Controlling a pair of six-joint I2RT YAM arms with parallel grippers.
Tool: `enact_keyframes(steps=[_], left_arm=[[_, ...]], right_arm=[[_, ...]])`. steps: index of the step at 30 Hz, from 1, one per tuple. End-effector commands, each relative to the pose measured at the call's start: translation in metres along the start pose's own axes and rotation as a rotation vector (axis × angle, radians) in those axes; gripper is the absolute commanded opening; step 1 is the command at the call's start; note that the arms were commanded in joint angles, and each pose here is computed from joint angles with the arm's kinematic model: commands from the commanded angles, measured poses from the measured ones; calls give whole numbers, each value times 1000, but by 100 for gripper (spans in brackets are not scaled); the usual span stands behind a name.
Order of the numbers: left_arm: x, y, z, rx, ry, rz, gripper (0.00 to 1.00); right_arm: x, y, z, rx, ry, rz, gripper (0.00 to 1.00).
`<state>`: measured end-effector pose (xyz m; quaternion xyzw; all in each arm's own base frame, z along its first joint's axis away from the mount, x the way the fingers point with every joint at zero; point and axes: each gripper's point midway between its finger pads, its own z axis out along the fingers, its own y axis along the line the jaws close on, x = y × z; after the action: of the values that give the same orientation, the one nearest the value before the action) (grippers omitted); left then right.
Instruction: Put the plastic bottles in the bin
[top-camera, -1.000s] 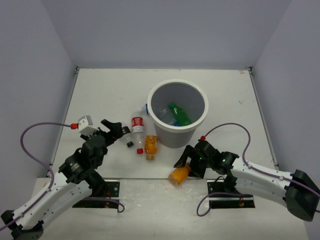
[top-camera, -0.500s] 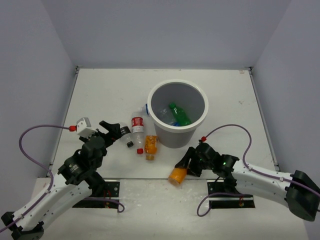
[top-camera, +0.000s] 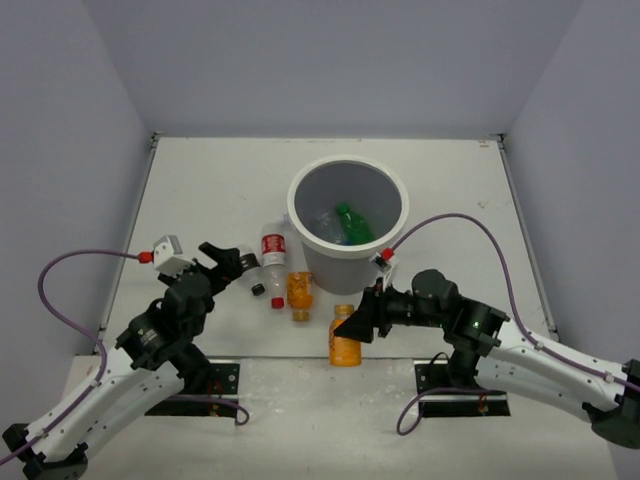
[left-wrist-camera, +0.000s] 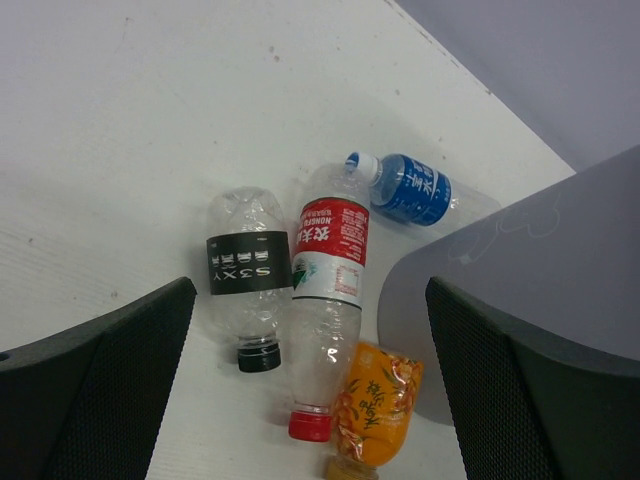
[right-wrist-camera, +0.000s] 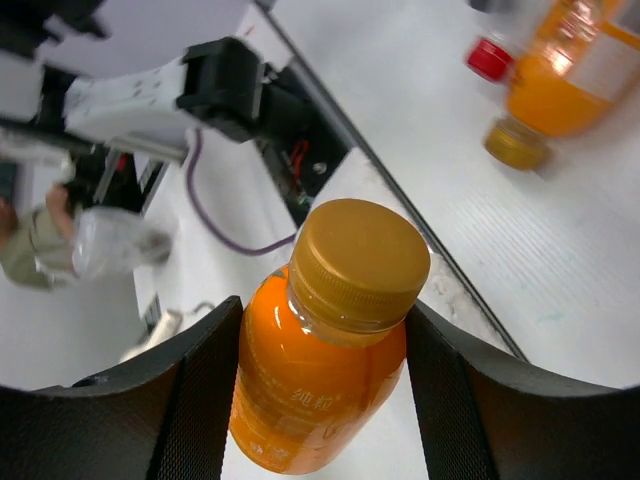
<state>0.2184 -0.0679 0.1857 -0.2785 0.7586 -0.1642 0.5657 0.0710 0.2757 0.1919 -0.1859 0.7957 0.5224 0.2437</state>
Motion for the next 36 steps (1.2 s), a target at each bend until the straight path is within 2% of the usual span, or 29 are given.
enact_keyframes(steps=[1,5,8,9,14,16,19,21,23,25,26,27,29,30,36], left_arm=[[-11,3,0,-22,-50,-18,100],[-12,5,-1,-27,-55,-23,100],[-14,5,-2,-25,-61,-29,100],[-15,4,-2,-23,-63,-33,100],[-13,6,-1,-35,-61,-28,100],[-13,5,-1,-34,-59,-30,100],[-10,6,1,-42,-51,-20,100],[-9,6,2,-47,-46,-15,100],[-7,6,3,-54,-42,-6,100],[-6,6,4,-58,-39,-2,100],[-5,7,5,-63,-37,2,100],[-5,6,5,-63,-37,2,100],[-3,6,6,-64,-28,17,100],[-1,6,7,-68,-18,28,100],[6,4,12,-98,14,65,100]], right_arm=[[-19,69,-21,-266,23,-341,8],[-41,95,-33,-310,-36,-429,8],[-72,98,-38,-224,-149,-452,7],[-99,109,-48,-183,-241,-470,6],[-176,93,-60,119,-491,-401,5],[-215,74,-81,310,-660,-352,5],[-252,42,-100,559,-811,-299,7],[-264,23,-97,634,-822,-281,7],[-266,2,-82,676,-780,-272,10],[-264,-23,-70,700,-735,-222,26],[-259,-32,-62,700,-703,-214,42],[-260,-33,-63,700,-710,-198,42],[-257,-43,-59,720,-699,-182,90],[-255,-46,-59,731,-694,-172,99],[-255,-42,-75,743,-729,-152,99]])
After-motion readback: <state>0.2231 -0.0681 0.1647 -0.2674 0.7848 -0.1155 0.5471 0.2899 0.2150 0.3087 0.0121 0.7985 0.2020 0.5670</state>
